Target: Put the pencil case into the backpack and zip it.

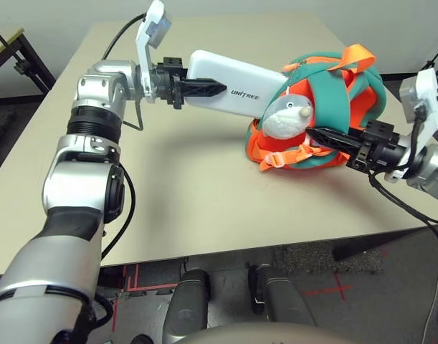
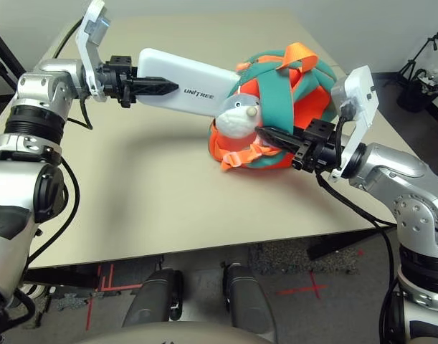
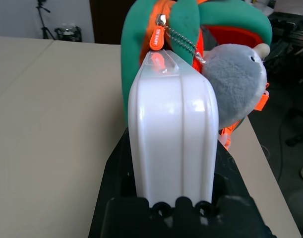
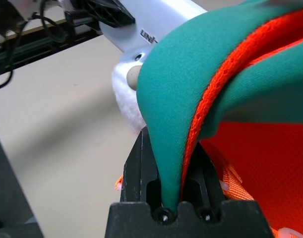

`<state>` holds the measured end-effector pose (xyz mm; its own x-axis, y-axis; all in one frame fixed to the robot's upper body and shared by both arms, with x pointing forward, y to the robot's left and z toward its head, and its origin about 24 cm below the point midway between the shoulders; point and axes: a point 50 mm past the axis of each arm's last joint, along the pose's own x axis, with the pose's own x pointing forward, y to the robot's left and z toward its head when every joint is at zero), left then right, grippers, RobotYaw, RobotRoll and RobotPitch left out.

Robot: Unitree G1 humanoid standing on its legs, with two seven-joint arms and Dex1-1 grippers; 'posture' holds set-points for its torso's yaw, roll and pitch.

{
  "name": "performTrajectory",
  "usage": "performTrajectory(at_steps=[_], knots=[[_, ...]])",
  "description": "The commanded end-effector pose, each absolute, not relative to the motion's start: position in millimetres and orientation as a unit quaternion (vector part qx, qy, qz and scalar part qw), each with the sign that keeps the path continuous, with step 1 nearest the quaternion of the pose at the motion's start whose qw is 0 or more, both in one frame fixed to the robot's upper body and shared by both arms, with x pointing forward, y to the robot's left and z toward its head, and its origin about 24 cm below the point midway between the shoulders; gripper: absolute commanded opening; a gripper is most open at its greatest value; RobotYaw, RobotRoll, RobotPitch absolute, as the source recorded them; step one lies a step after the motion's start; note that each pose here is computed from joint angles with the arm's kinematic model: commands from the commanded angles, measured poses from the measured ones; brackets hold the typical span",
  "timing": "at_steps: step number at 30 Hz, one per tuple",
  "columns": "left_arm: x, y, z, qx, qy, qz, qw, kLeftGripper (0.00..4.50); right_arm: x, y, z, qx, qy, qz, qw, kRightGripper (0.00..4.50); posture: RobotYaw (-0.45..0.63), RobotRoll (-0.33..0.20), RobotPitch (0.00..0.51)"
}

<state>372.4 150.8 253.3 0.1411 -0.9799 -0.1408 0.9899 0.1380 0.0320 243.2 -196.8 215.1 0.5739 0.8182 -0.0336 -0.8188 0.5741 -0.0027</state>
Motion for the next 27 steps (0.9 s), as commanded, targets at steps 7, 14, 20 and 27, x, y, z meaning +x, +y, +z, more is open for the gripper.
performTrajectory(at_steps=[7, 14, 20, 27], knots=[[371.7, 111.2, 223.3, 0.091, 0.033, -0.674, 0.732, 1.31, 238.0, -185.2, 209.3, -0.010, 0.019, 0.492, 0.870, 0.12, 0.05, 0.000, 0.092], [373.2, 80.4, 199.0, 0.081, 0.015, -0.664, 0.743, 1.31, 237.4, -182.3, 207.0, -0.010, 0.020, 0.493, 0.870, 0.12, 0.03, 0.000, 0.092], [371.6, 80.0, 193.3, 0.065, 0.027, -0.665, 0.744, 2.70, 237.0, -182.4, 206.0, -0.010, 0.022, 0.492, 0.870, 0.12, 0.03, 0.000, 0.093], [371.0, 107.7, 206.5, 0.098, 0.038, -0.645, 0.757, 4.50, 238.7, -184.5, 202.6, -0.008, 0.028, 0.491, 0.870, 0.12, 0.04, 0.000, 0.096]])
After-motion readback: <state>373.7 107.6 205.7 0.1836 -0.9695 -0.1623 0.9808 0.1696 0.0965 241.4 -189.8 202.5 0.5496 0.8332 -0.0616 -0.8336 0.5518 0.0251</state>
